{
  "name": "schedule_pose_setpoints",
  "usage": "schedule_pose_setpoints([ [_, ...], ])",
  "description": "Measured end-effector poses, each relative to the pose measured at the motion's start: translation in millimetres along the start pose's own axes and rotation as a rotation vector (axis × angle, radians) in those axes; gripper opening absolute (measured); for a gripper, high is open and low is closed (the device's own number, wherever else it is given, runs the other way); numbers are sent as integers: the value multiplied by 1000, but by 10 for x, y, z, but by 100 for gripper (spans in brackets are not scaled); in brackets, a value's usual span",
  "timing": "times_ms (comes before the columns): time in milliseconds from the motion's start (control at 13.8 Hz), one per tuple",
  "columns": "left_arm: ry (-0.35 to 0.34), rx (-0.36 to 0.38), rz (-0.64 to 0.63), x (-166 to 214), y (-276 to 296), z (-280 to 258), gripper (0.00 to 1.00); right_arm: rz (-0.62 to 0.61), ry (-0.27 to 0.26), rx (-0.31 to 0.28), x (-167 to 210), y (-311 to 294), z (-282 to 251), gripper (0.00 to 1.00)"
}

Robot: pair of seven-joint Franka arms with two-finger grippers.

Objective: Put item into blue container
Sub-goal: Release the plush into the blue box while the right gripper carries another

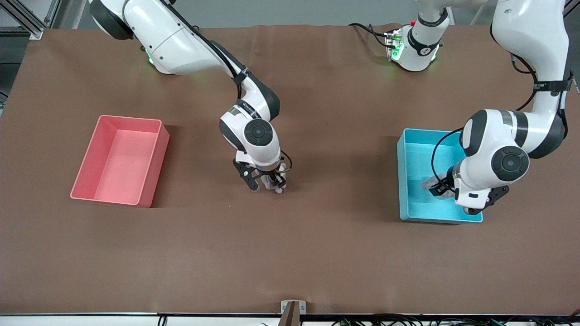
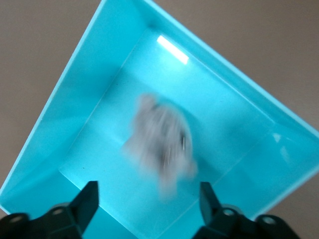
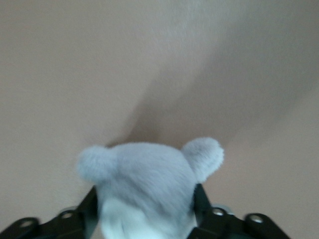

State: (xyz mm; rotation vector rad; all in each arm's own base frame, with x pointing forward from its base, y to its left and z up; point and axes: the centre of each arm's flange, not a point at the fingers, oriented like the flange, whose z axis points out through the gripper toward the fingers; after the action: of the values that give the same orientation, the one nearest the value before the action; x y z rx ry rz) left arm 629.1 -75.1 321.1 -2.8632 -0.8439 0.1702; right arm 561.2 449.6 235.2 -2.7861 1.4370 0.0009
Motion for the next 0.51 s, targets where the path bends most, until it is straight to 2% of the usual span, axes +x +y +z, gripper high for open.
schedule_pose_setpoints([
  [73,6,-7,8,-39,33,-61,100,-16,7,-22,95,-25,-95,99],
  [290,9,-26,33,-220,196,-187,100,-100,22,-80,509,-71,-527,100],
  [508,-27,-76,-38,-672,641,-308,100,-253,18,-109,1100,37,-1056,100],
])
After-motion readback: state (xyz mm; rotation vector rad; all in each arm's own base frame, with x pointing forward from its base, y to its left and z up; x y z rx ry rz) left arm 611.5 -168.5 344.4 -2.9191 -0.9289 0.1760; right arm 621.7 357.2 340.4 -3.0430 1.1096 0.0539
